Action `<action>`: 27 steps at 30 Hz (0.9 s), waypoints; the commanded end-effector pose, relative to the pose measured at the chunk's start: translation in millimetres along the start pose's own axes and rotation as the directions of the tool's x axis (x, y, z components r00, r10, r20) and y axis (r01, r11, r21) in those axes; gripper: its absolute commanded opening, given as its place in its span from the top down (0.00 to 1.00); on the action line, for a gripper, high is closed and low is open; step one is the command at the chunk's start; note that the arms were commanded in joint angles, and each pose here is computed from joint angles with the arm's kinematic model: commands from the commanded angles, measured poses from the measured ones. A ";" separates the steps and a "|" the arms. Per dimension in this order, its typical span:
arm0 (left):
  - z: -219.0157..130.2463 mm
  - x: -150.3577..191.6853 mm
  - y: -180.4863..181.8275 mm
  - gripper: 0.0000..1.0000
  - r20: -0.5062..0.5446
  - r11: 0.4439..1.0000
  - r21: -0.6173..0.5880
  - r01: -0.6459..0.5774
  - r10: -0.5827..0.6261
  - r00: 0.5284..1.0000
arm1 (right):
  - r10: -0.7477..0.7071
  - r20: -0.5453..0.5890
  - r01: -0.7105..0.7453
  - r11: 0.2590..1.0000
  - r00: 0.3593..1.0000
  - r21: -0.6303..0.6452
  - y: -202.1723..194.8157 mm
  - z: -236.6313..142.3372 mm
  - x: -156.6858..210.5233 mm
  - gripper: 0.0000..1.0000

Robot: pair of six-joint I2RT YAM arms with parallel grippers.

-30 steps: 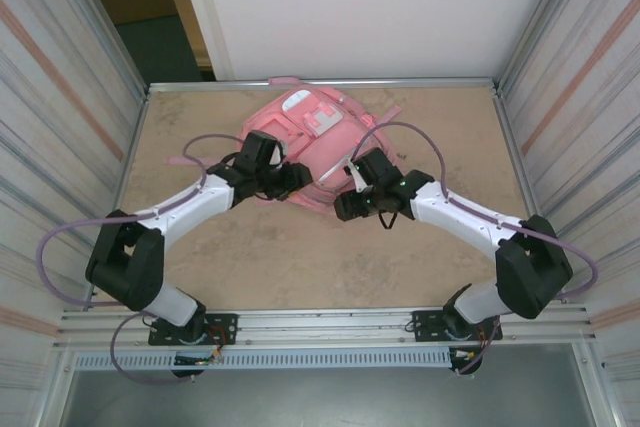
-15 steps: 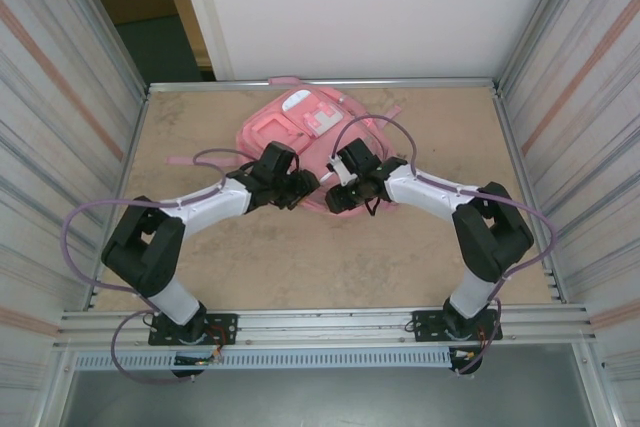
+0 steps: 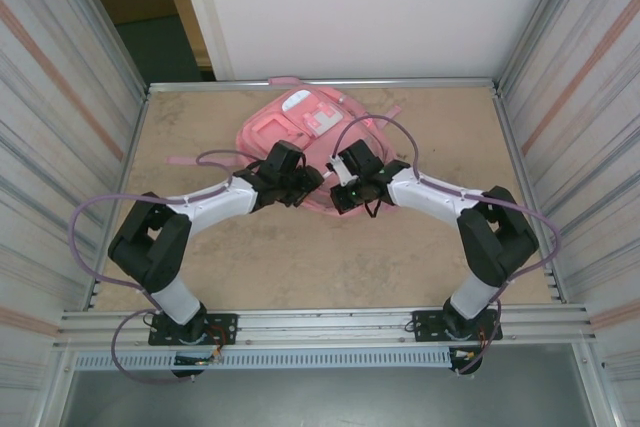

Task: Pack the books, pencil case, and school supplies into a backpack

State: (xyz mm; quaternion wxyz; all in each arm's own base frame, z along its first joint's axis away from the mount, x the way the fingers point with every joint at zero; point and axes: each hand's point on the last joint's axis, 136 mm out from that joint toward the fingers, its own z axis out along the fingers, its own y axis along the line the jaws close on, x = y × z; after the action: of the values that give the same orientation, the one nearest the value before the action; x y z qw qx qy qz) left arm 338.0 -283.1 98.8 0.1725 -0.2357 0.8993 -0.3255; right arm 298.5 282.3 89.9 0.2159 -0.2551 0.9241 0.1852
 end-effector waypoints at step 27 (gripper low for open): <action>-39.1 -1.2 6.6 0.99 -0.204 0.942 0.117 -0.313 0.332 0.921 | 0.211 0.072 -0.217 0.972 0.975 0.091 -66.1 -49.3 40.0 1.00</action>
State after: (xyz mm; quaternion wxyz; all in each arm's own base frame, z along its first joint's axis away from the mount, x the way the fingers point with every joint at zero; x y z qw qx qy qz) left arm 323.0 -271.3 107.1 0.1286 -0.1180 0.9213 -0.3474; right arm 299.6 199.6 99.4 0.2512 -0.1378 0.9425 0.1719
